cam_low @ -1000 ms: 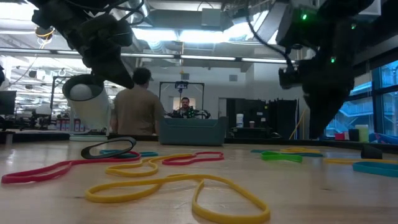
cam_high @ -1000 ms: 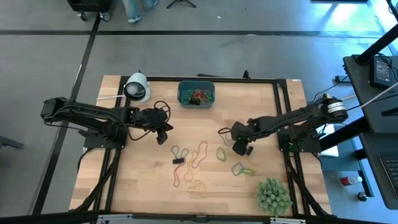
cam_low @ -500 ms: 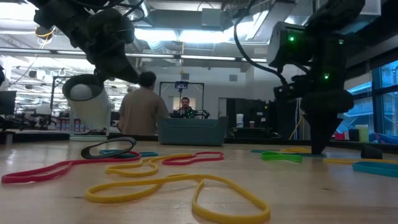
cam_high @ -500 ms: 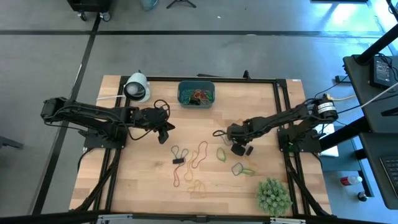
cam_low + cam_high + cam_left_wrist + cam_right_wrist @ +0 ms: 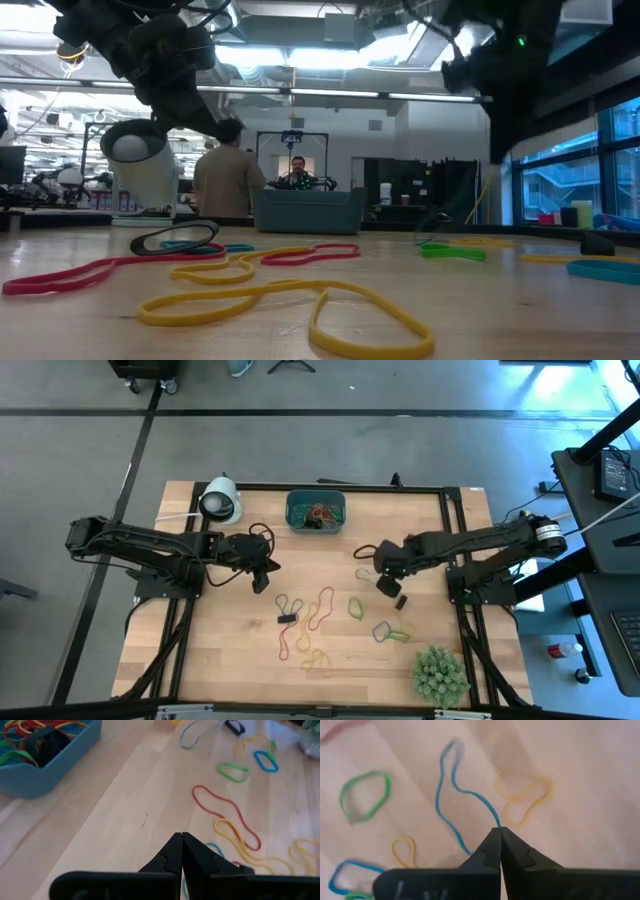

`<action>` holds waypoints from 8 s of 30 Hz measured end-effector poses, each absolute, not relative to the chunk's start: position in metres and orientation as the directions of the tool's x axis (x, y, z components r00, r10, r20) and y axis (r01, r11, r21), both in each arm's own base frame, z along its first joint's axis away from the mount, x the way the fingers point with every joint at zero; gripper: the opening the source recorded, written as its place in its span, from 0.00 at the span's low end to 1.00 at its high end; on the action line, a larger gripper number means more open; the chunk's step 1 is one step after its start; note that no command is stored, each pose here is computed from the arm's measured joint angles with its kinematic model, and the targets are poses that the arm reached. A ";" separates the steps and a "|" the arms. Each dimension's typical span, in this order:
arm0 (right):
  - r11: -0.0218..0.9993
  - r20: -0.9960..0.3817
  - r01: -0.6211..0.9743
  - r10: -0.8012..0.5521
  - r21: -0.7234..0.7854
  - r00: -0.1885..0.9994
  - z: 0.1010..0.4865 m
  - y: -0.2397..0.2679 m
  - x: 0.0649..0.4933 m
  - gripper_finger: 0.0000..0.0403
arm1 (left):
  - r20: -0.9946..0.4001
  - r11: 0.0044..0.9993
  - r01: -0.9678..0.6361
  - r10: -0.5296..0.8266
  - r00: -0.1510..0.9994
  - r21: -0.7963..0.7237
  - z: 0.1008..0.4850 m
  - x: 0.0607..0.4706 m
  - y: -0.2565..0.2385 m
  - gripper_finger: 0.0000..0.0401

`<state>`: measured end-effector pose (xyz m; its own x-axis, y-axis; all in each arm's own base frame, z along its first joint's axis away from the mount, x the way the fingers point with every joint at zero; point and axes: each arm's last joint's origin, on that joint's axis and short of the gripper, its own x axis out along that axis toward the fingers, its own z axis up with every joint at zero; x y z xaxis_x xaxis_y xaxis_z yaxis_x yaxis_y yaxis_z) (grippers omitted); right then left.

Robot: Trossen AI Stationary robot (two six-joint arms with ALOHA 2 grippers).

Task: Pick and place rubber bands into bin
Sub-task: Put the blue rubber band into the blue bin, then put the yellow rubber band into the blue bin

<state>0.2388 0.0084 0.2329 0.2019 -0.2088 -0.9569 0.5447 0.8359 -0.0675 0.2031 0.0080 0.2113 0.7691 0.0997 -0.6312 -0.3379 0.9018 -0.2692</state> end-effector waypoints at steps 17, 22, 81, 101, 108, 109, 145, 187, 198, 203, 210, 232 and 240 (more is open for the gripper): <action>0.805 -0.770 0.572 -0.463 -0.157 0.440 0.335 -0.068 0.326 0.00 | -0.619 0.911 -0.284 0.041 0.785 -0.299 0.170 0.185 -0.001 0.00; 0.795 -0.756 0.568 -0.501 -0.210 0.422 0.329 -0.110 0.366 0.00 | -0.588 0.922 -0.253 0.034 0.808 -0.295 0.179 0.178 -0.004 0.00; 0.946 -0.752 0.295 -0.098 0.133 0.652 0.312 -0.002 0.290 0.03 | -0.660 0.949 -0.251 0.065 0.749 -0.191 0.231 0.206 -0.043 0.01; 0.909 -0.752 0.235 0.117 0.344 0.649 0.220 0.101 0.191 0.01 | -0.939 0.949 -0.312 0.061 0.338 -0.050 0.190 0.283 -0.074 0.01; 0.916 -0.743 0.196 0.146 0.351 0.653 0.221 0.108 0.188 0.02 | -0.960 0.924 -0.380 0.066 0.272 -0.044 0.172 0.291 -0.067 0.02; 0.917 -0.744 0.192 0.148 0.351 0.652 0.221 0.109 0.188 0.02 | -0.961 0.919 -0.393 0.070 0.266 -0.042 0.171 0.292 -0.065 0.03; 0.938 -0.747 0.137 0.159 0.317 0.646 0.220 0.112 0.185 0.03 | -0.991 0.911 -0.412 0.057 0.118 0.003 0.146 0.306 -0.058 0.01; 0.793 -0.683 0.577 -0.313 0.194 0.660 0.222 0.039 0.211 0.04 | -0.872 0.940 -0.330 0.232 0.431 0.088 0.205 0.338 0.222 0.01; 0.739 -0.683 0.633 -0.341 0.231 0.647 0.222 0.030 0.213 0.04 | -0.908 0.943 -0.322 0.204 0.367 0.082 0.184 0.334 0.239 0.20; 0.747 -0.682 0.631 -0.351 0.209 0.641 0.222 0.026 0.213 0.04 | -0.913 0.941 -0.328 0.208 0.351 0.088 0.194 0.328 0.236 0.29; 0.795 -0.683 0.590 -0.353 0.141 0.640 0.222 0.025 0.213 0.04 | -0.922 0.892 -0.452 0.198 0.333 0.028 0.220 0.319 0.219 0.31; 0.847 -0.689 0.529 -0.353 0.051 0.633 0.221 0.025 0.213 0.04 | -0.796 0.879 -0.446 0.147 0.588 -0.167 0.274 0.310 0.054 0.00; 0.834 -0.718 0.549 -0.355 0.046 0.599 0.219 0.021 0.210 0.04 | -0.733 0.866 -0.436 0.129 0.668 -0.245 0.242 0.282 -0.004 0.00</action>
